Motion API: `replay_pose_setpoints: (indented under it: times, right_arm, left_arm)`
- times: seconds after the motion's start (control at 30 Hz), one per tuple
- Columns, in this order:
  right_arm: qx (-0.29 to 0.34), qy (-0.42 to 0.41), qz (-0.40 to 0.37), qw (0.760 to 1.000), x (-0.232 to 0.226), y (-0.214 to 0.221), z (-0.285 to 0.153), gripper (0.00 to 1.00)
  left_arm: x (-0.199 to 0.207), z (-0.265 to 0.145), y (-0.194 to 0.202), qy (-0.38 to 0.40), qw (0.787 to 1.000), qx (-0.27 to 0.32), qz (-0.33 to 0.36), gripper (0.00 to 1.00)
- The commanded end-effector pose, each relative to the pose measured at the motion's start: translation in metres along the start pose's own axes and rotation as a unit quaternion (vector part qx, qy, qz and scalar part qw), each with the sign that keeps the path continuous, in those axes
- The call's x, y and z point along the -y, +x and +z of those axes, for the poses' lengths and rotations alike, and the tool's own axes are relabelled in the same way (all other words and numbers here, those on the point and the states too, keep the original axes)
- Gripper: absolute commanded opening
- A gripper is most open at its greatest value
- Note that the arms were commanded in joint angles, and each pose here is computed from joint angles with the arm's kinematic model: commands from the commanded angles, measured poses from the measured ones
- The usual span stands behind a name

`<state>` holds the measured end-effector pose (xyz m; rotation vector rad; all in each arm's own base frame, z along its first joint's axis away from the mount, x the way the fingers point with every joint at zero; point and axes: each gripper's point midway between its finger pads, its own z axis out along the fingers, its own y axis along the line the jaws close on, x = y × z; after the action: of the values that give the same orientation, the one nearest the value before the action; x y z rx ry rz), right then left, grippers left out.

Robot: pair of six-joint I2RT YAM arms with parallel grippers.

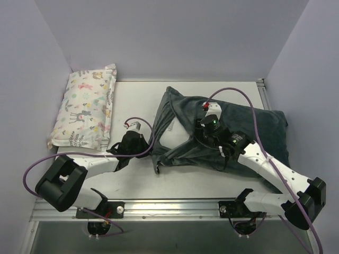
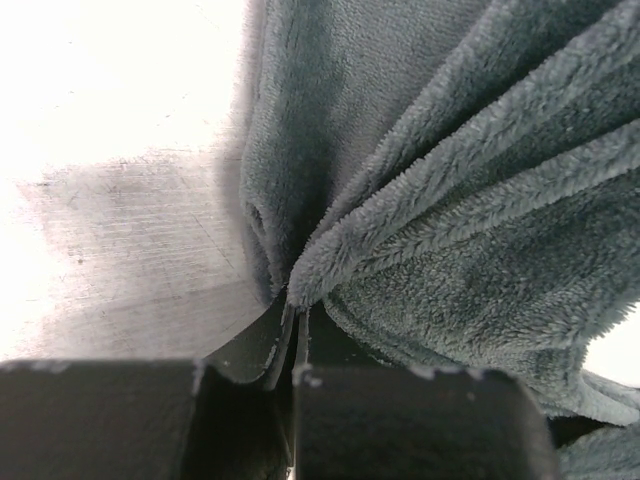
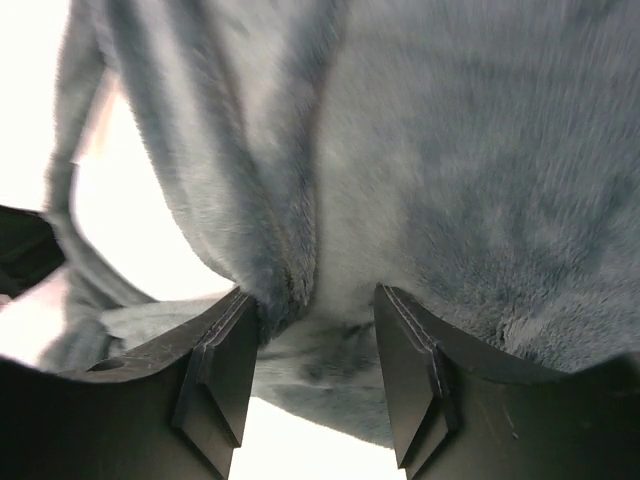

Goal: Remove the pillowcase from the pillow

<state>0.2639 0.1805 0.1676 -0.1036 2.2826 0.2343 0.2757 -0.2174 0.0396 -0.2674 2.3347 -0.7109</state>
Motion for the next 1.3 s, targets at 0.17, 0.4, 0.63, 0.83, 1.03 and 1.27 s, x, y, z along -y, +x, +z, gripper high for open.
replay_pose_setpoints:
  times: [0.17,0.4,0.63,0.83,1.03,1.27]
  right_arm:
    - [0.081,-0.066,-0.055,0.993,-0.062,-0.060,-0.052,0.48]
    - [0.068,-0.183,-0.109,0.975,-0.153,-0.054,-0.038,0.46]
    - [-0.009,-0.066,-0.115,0.991,-0.118,-0.009,0.047,0.56]
    - [-0.020,0.071,-0.174,0.982,-0.061,0.003,0.048,0.87]
    - [-0.100,0.048,-0.201,0.973,-0.070,0.043,0.078,1.00]
    - [-0.150,0.025,-0.134,0.979,-0.063,0.063,0.109,0.24]
  left_arm:
    - [-0.012,-0.005,0.011,-0.024,1.000,-0.007,0.006,0.00]
    - [-0.012,-0.008,0.009,-0.023,1.000,-0.002,0.002,0.00]
    - [-0.012,-0.011,0.008,-0.026,1.000,0.001,-0.003,0.00]
    - [-0.020,-0.013,0.009,-0.039,0.999,0.003,0.001,0.00]
    - [-0.017,-0.016,0.007,-0.030,1.000,0.007,-0.001,0.00]
    - [0.003,-0.029,-0.008,-0.001,1.000,0.016,0.016,0.00]
